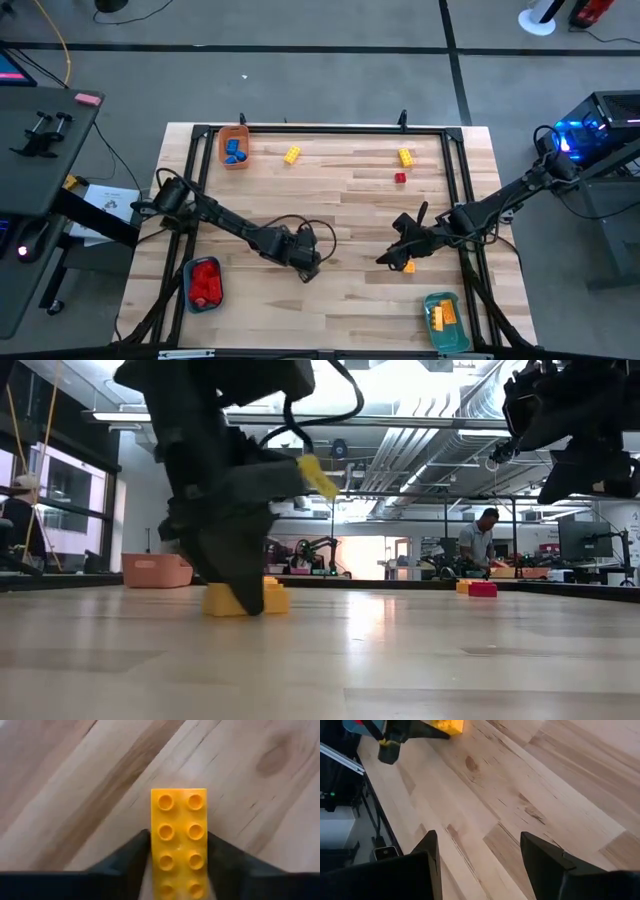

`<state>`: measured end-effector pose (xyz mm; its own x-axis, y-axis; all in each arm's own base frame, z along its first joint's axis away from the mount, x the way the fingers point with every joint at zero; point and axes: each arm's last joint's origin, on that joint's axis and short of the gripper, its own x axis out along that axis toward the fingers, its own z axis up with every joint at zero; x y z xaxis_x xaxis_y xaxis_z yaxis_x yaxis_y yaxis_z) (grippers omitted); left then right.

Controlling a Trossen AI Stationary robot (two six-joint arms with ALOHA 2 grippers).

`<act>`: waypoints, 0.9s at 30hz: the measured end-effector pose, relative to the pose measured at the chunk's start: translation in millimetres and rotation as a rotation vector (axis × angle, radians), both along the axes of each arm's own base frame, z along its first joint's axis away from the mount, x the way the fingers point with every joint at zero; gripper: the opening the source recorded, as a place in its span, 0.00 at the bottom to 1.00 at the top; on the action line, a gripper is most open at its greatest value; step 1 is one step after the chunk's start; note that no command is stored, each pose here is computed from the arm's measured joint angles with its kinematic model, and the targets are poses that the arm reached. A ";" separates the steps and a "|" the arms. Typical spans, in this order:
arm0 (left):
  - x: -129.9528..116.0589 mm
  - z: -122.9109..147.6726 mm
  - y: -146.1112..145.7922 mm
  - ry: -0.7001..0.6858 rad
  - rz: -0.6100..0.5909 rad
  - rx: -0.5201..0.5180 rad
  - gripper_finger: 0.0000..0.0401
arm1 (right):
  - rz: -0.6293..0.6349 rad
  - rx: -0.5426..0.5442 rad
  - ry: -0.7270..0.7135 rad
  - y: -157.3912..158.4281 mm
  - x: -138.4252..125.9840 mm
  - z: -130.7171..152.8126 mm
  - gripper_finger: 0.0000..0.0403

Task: Sort blocks
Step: Put the yellow game piece into the right blue bin

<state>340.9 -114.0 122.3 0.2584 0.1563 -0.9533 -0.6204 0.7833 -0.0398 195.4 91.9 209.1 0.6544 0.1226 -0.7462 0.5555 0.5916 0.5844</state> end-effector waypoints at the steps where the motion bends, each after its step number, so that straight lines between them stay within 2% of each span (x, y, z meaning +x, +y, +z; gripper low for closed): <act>1: -1.3 1.6 -0.7 0.008 -0.038 0.012 0.34 | -0.002 0.001 -0.008 0.2 0.5 0.5 0.41; 2: -3.3 3.7 -1.3 0.014 -0.077 0.032 0.26 | -0.006 0.005 -0.020 0.1 1.6 1.3 0.41; 3: -4.2 6.9 -2.2 0.010 -0.119 0.054 0.23 | -0.012 0.015 -0.041 -0.2 3.5 2.8 0.41; 7: -4.3 18.2 1.7 -0.008 -0.286 0.141 0.24 | -0.061 0.084 -0.201 -5.1 17.8 15.3 0.41; 11: 1.7 42.9 14.3 -0.071 -0.472 0.231 0.24 | -0.158 0.138 -0.365 -20.2 32.5 29.2 0.41; 15: 7.0 70.2 20.7 -0.197 -0.609 0.305 0.24 | -0.290 0.227 -0.423 -37.3 43.9 32.3 0.41; 18: 10.0 87.2 29.3 -0.271 -0.631 0.353 0.24 | -0.318 0.246 -0.393 -43.3 50.2 25.2 0.41; 22: 13.6 91.7 42.6 -0.290 -0.593 0.377 0.24 | -0.327 0.236 -0.341 -42.8 60.2 9.8 0.41; 27: 18.1 91.8 49.9 -0.315 -0.569 0.376 0.24 | -0.327 0.254 -0.400 -39.4 78.7 -2.2 0.41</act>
